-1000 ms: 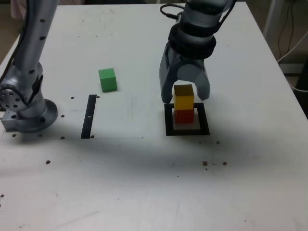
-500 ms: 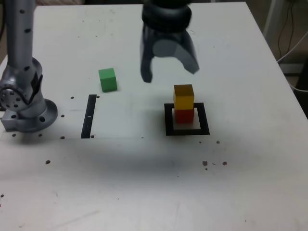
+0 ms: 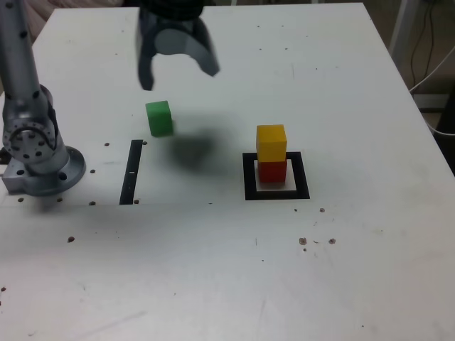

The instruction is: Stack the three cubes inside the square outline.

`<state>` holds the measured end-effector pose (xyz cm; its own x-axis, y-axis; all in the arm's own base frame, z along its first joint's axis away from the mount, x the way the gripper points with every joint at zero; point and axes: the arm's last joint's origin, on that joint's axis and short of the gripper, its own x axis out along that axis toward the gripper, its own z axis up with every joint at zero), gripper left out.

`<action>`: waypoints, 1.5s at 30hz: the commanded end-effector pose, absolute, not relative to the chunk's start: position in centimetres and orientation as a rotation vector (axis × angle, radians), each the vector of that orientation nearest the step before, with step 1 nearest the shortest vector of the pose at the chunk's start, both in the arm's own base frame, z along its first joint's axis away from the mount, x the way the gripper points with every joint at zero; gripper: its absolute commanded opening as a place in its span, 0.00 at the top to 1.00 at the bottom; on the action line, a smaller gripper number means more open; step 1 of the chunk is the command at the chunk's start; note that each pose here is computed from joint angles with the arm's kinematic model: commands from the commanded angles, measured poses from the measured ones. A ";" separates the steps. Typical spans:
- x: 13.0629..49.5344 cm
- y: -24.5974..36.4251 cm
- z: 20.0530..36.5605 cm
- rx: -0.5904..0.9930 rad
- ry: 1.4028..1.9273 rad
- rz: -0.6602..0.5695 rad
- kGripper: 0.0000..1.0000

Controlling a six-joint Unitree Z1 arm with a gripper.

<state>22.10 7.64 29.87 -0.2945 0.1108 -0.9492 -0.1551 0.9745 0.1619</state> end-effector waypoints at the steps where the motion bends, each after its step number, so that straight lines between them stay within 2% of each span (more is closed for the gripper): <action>1: 21.2 8.1 29.4 -0.040 1.852 0.276 0.01; 11: 19.2 9.7 25.7 -0.111 1.883 0.307 0.01; 22: 20.5 12.3 21.6 -0.159 1.959 0.239 0.01; 30: 21.3 12.7 20.3 -0.177 1.954 0.186 0.02; 35: 21.5 12.6 20.1 -0.190 1.952 0.156 0.12; 45: 22.0 12.9 19.8 -0.187 1.951 0.158 0.47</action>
